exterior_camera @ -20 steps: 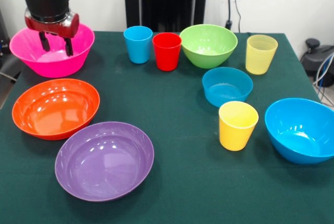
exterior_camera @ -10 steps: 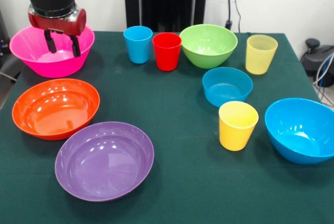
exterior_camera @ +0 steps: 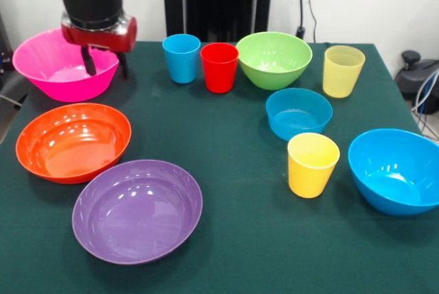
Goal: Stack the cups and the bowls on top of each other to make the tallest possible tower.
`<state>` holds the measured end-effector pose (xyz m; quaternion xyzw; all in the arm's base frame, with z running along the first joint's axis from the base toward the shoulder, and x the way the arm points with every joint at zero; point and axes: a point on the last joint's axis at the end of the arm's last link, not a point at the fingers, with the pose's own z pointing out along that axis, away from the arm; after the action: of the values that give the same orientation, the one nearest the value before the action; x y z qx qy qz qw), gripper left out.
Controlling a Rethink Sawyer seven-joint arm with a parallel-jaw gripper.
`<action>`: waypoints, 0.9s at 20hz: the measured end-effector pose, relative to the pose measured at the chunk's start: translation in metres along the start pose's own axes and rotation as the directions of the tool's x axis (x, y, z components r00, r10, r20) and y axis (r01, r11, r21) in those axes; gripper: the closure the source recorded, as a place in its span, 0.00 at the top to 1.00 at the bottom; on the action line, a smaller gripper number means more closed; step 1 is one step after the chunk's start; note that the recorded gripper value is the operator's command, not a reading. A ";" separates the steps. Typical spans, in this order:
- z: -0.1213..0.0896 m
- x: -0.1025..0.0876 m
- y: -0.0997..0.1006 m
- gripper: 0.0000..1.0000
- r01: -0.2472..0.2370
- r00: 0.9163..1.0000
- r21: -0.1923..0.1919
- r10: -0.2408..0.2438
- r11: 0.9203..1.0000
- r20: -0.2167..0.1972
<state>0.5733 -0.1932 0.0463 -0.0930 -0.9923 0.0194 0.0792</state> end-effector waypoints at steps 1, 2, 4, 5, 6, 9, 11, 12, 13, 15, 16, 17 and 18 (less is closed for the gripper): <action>0.004 0.001 0.005 1.00 0.009 1.000 0.006 -0.009 1.000 -0.008; 0.009 0.002 0.009 1.00 0.016 1.000 0.012 -0.016 1.000 -0.017; 0.018 0.003 0.016 1.00 0.029 0.999 0.023 -0.028 0.999 -0.033; 0.022 0.004 0.019 1.00 0.035 0.999 0.028 -0.034 0.999 -0.040; 0.026 0.004 0.021 1.00 0.039 0.998 0.033 -0.037 0.999 -0.046; 0.042 0.006 0.026 1.00 0.040 0.997 0.057 -0.036 0.998 -0.070; 0.048 0.007 0.026 1.00 0.037 0.996 0.069 -0.032 0.997 -0.081; 0.053 0.009 0.026 1.00 0.035 0.996 0.078 -0.028 0.996 -0.088; 0.056 0.010 0.027 1.00 0.030 0.995 0.086 -0.022 0.996 -0.095; 0.059 0.014 0.026 1.00 0.020 0.994 0.098 -0.010 0.995 -0.105; 0.059 0.016 0.025 1.00 0.015 0.994 0.103 -0.004 0.995 -0.107; 0.059 0.017 0.023 1.00 0.010 0.994 0.109 0.002 0.994 -0.108; 0.058 0.018 0.021 1.00 0.006 0.994 0.112 0.006 0.994 -0.108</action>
<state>0.5503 -0.1708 -0.0090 -0.0894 -0.9839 0.0702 0.1381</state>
